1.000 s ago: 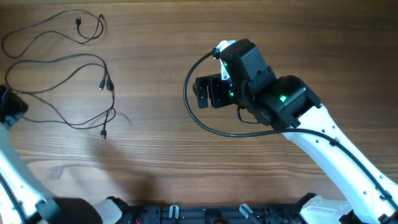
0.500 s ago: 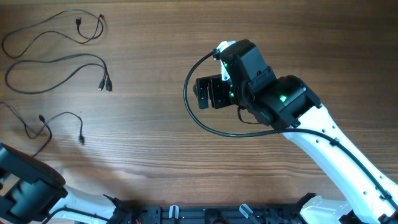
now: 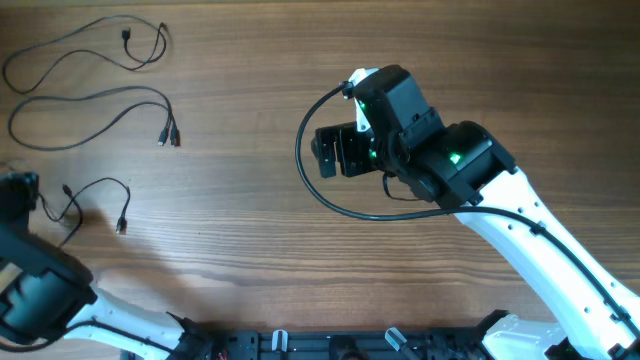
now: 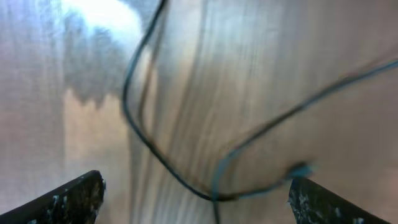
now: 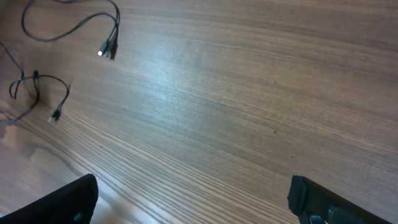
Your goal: Untangle cables
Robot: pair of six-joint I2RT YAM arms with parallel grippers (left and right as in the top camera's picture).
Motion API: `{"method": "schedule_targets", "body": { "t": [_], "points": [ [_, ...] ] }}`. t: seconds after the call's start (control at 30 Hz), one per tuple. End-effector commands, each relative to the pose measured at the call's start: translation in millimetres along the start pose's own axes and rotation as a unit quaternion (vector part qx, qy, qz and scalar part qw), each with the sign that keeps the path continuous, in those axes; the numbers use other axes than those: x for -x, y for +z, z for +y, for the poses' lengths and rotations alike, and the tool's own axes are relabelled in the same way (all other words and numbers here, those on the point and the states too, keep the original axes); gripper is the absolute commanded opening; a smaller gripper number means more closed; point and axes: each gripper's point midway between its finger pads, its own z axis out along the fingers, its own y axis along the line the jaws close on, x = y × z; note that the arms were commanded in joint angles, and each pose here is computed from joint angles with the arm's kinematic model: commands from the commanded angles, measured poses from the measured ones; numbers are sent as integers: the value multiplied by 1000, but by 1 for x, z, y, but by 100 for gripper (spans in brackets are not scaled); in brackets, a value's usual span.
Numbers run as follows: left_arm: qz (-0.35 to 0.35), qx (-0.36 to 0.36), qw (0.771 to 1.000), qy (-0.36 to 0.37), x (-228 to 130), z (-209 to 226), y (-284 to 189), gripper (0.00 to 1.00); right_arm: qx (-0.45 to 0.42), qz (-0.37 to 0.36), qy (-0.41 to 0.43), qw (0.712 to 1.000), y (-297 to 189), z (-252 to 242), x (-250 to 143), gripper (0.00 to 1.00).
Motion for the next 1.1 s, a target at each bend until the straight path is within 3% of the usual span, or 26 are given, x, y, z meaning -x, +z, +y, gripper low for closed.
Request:
{"method": "schedule_targets", "body": {
  "t": [0.0,0.2,0.27,0.33,0.43,0.5,0.6,0.7,0.8,0.9,1.0,1.07],
  "points": [
    [14,65,998,14,-7,18,23,97,3,1,7,1000,3,1,2,100],
    [34,85,996,21,-15,18,52,100,4,-2,7,1000,3,1,4,100],
    [73,77,994,22,-30,14,64,98,10,-13,7,1000,3,4,9,100],
    [119,49,991,18,-49,5,71,86,10,-16,7,1000,3,4,10,100],
    [133,44,990,18,-56,4,73,64,11,-16,7,1000,3,4,11,100],
    [140,53,989,8,-59,8,72,30,11,-17,8,1000,2,5,11,100],
    [207,18,978,-36,-83,-5,64,23,23,-14,7,1000,2,9,10,100],
    [328,-67,939,-72,-118,-38,40,20,24,-12,7,1000,2,9,10,100],
    [389,-117,909,-90,-132,-56,22,21,23,-6,6,1000,3,8,6,100],
    [402,-127,902,-94,-134,-59,17,20,21,-2,6,1000,3,7,5,100],
    [407,-130,899,-94,-135,-60,15,10,22,-4,7,1000,3,8,5,99],
    [445,-169,872,-109,-137,-70,1,4,22,-3,7,1000,3,8,5,100]
  ]
}}
